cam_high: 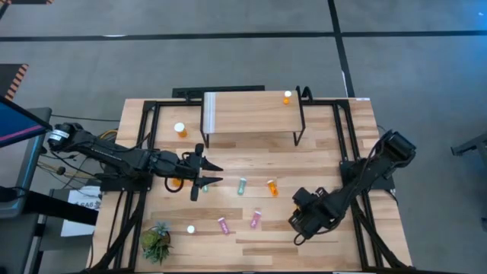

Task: Pick and place medicine bottles onto shelf by color
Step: Put the bottom small orange pill bottle on the shelf aligned with the other small orange pill bottle

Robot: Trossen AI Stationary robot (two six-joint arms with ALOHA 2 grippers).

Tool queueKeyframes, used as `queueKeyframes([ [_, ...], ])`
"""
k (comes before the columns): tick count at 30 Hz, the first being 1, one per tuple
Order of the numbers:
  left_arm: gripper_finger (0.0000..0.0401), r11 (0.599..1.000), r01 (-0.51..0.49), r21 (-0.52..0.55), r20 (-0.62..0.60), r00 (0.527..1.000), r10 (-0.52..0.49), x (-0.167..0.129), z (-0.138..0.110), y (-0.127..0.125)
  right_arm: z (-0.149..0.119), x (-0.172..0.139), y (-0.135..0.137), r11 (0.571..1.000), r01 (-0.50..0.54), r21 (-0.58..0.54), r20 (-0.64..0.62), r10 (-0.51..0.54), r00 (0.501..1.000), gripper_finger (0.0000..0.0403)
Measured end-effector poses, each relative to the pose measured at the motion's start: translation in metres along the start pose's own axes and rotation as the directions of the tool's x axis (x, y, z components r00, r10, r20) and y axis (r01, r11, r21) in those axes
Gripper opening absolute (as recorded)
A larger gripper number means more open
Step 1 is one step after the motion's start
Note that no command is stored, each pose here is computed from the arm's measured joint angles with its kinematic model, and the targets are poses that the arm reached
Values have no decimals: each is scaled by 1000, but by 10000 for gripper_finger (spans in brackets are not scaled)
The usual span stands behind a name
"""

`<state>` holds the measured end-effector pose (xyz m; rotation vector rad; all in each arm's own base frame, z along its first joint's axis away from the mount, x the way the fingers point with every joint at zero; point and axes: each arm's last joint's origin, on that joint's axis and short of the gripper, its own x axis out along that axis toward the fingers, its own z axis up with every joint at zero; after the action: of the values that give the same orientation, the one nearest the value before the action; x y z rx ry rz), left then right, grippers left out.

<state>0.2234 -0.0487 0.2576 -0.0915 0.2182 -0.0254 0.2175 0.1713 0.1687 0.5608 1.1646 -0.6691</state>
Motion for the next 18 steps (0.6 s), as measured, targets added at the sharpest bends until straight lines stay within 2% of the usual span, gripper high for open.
queueKeyframes([
  [8,136,1000,2,3,-15,1000,-2,0,-2,-1,-3,6,-1,999,43,-29,-51,-44,998,239],
  [10,136,1000,2,3,-15,1000,-2,0,-2,-1,-4,-1,-7,995,65,-71,-47,-68,997,239],
  [13,136,1000,1,3,-21,1000,-1,0,-2,-1,-4,-18,-22,992,120,-46,4,-120,993,239],
  [15,136,1000,1,3,-20,1000,-1,0,-2,-1,-3,-30,-28,998,57,-9,70,-56,996,239],
  [18,136,1000,1,4,-20,1000,-1,0,-2,-1,-8,-37,-34,992,-121,19,123,118,985,239],
])
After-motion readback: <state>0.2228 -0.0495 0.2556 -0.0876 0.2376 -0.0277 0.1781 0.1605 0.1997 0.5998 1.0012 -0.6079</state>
